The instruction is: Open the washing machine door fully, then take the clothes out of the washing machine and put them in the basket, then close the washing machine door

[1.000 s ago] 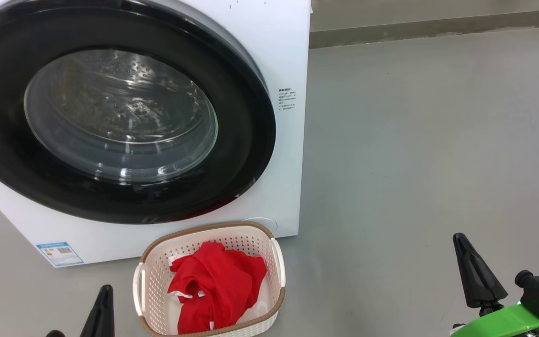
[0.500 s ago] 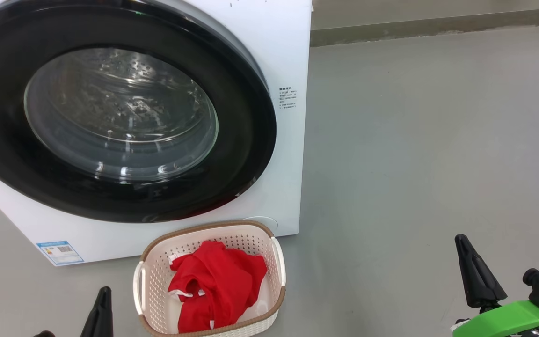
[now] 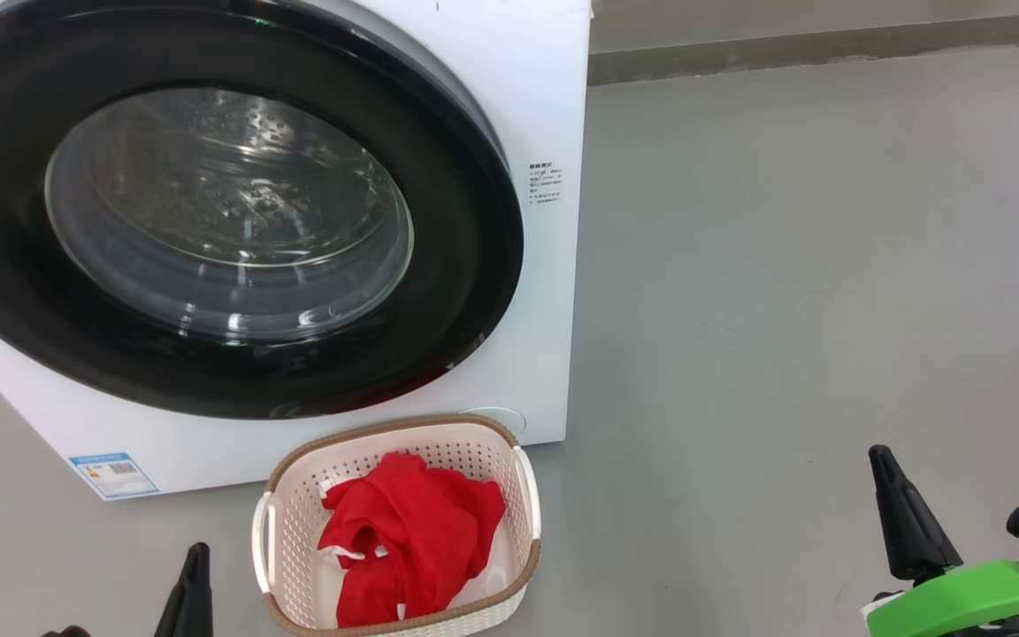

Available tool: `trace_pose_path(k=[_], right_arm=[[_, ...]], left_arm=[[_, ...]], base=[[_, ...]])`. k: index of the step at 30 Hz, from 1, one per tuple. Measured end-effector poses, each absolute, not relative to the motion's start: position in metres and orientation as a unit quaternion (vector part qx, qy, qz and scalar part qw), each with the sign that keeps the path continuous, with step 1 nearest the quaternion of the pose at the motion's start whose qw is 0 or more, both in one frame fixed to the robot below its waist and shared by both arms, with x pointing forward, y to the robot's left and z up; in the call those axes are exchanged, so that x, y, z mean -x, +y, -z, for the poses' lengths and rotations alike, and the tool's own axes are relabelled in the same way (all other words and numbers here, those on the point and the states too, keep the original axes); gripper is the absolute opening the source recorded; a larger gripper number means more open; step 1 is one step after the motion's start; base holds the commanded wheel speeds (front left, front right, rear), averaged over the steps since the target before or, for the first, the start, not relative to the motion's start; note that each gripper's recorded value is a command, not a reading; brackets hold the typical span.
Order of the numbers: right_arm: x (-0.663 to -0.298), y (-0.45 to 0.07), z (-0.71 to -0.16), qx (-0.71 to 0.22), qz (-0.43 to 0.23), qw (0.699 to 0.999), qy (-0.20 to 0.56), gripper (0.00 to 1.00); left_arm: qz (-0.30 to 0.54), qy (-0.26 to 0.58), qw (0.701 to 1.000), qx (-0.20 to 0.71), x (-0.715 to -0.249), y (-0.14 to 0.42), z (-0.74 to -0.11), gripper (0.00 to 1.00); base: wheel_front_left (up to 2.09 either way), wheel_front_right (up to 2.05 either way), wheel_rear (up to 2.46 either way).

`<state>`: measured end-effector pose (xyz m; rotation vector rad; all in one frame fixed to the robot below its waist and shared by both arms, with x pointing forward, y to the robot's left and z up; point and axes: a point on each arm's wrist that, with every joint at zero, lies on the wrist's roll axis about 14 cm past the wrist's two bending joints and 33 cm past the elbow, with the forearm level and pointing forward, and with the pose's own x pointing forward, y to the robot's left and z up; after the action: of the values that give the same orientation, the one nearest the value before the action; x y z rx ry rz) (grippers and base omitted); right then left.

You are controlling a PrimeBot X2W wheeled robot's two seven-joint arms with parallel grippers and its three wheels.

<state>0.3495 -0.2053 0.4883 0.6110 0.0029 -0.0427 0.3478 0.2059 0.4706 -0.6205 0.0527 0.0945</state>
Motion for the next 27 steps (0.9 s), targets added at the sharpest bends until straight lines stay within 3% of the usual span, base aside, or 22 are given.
trace_pose_path(k=[27], right_arm=[[-0.3584,-0.2087,-0.4840,-0.437,0.037,0.899,0.014,0.00]], left_arm=[[-0.051,0.032,0.894,0.443,-0.3575,0.2039,-0.4712,0.00]], base=[[0.00,0.00,0.00]])
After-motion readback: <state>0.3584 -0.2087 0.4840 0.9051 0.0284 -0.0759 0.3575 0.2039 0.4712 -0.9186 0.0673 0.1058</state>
